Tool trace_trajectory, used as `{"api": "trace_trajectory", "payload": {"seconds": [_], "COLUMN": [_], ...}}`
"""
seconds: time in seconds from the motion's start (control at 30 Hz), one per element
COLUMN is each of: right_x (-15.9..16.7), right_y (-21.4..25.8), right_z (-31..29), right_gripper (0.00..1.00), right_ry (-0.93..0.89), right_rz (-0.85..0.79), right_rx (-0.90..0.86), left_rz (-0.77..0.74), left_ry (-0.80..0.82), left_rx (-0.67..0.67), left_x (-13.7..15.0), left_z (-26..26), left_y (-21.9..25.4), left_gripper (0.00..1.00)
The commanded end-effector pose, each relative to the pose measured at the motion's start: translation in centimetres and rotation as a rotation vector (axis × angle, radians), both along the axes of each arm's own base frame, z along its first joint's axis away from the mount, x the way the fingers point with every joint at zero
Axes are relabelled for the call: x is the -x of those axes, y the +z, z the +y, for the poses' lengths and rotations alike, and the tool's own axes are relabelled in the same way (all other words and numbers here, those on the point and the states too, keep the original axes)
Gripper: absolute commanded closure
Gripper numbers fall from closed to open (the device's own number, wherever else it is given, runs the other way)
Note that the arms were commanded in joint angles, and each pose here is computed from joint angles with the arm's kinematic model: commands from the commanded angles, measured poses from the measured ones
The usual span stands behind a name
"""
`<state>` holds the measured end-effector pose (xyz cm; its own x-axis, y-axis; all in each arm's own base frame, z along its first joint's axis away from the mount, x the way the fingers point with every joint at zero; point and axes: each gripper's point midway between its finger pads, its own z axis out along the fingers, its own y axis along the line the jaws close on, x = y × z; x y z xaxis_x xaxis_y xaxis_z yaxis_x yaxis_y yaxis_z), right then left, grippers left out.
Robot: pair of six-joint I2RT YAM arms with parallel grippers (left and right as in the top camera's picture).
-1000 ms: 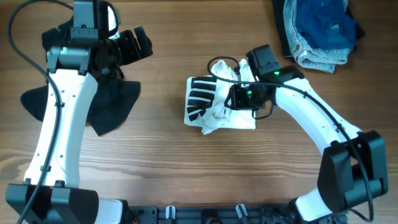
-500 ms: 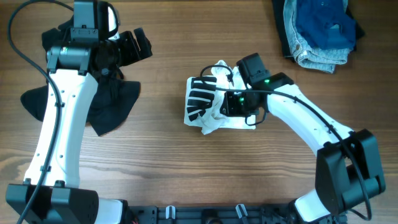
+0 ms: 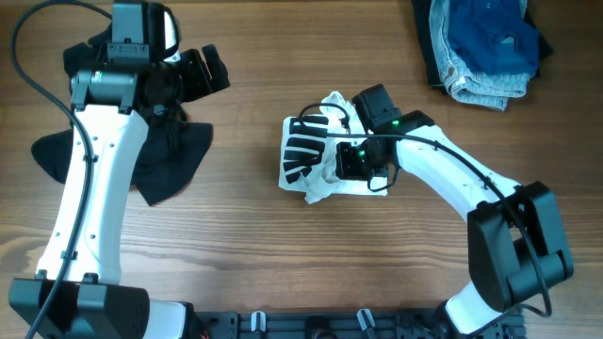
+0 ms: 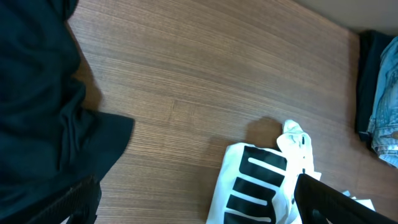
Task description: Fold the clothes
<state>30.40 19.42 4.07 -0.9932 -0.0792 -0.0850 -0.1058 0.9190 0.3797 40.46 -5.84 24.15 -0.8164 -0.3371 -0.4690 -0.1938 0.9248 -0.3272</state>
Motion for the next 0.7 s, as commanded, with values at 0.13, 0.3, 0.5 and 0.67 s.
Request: {"api": "trace_trajectory", "payload": {"seconds": [0.13, 0.3, 0.5, 0.67], "right_x": [0.0, 0.4, 1.3, 3.3], "right_y": [0.4, 3.4, 3.7, 0.8], "right_z": [-2.5, -6.4, -10.2, -11.2], "right_gripper": [0.96, 0.96, 0.96, 0.96], "right_ry": [-0.072, -0.146, -0.185, -0.201], "right_rz": [0.016, 0.004, 0.044, 0.134], "right_rx": [0.052, 0.060, 0.088, 0.141], "left_rz": [0.005, 0.009, 0.014, 0.014], "left_ry": [0.000, 0.011, 0.025, 0.025], "left_rx": [-0.019, -0.035, -0.057, -0.058], "left_x": [0.0, 0.0, 0.1, 0.1], "left_z": [0.4, 0.7, 1.2, 1.2], "left_y": [-0.3, -0.4, -0.5, -0.5], "left_gripper": [0.00, 0.00, 0.00, 0.00]}}
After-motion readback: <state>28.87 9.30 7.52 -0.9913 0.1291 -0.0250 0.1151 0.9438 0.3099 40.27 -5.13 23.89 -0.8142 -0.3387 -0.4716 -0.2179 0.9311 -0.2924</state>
